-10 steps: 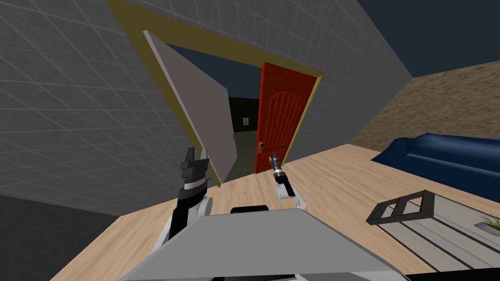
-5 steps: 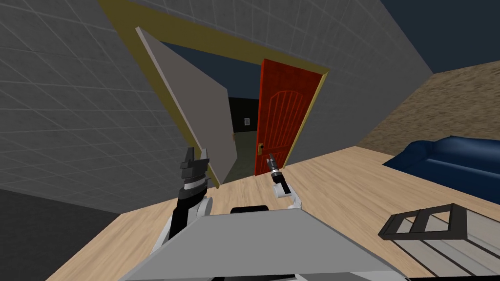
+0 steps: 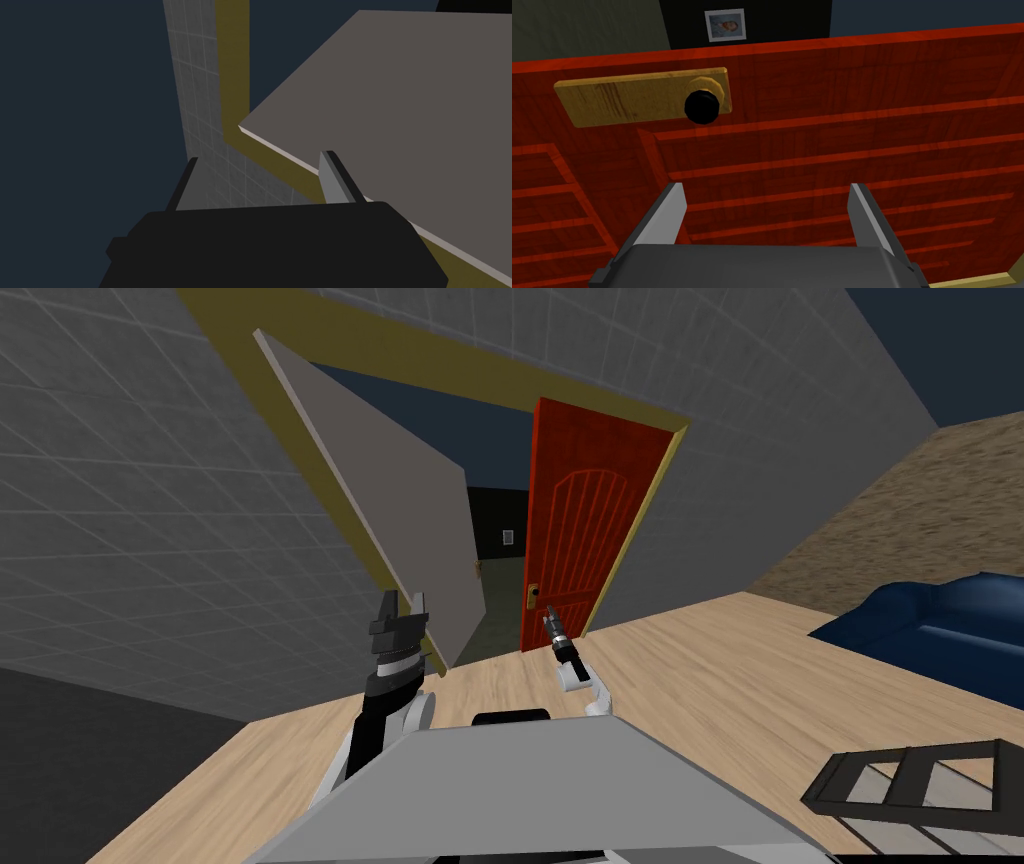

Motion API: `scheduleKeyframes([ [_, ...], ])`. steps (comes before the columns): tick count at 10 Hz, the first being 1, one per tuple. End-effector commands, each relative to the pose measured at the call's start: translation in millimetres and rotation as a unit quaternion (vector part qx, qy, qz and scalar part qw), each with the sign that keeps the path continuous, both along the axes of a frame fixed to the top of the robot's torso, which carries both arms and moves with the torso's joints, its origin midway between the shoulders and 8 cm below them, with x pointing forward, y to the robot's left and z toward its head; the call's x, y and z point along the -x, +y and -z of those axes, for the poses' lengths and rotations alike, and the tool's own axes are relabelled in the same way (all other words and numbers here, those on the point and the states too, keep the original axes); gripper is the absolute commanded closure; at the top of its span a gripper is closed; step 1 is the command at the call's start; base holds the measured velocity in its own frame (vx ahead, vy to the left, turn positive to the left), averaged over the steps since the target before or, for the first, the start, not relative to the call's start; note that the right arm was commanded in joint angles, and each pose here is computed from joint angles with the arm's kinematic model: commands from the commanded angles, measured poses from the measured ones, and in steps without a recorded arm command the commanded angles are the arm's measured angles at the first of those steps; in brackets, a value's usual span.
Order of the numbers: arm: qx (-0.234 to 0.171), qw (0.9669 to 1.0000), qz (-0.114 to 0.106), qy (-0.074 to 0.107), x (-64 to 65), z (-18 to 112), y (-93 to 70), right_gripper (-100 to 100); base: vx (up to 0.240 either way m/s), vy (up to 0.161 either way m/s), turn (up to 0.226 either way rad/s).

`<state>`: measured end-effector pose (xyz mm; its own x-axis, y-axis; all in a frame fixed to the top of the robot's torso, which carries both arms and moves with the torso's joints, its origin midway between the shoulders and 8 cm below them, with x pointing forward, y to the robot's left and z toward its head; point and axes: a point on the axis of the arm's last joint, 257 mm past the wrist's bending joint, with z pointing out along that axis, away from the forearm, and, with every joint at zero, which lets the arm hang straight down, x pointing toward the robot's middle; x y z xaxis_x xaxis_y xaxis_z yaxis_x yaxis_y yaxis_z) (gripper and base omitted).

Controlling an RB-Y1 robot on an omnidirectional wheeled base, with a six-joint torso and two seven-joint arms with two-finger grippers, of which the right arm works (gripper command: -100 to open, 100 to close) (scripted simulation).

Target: Push the door open

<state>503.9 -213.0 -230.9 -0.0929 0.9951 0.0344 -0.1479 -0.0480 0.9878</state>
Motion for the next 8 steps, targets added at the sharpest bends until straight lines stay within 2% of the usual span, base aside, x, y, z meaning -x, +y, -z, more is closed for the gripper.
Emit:
scheduleKeyframes([
  [1, 0.004, 0.9999, -0.004, 0.012, -2.6, 11.0, 3.7, -100, 0.090, -0.086, 0.053],
  [5, 0.016, 0.9986, -0.015, 0.047, -10.6, 42.3, 13.7, -100, 0.110, -0.102, 0.062],
  [8, 0.023, 0.9973, -0.021, 0.067, -14.1, 59.5, 19.0, -100, 0.129, -0.100, 0.051],
])
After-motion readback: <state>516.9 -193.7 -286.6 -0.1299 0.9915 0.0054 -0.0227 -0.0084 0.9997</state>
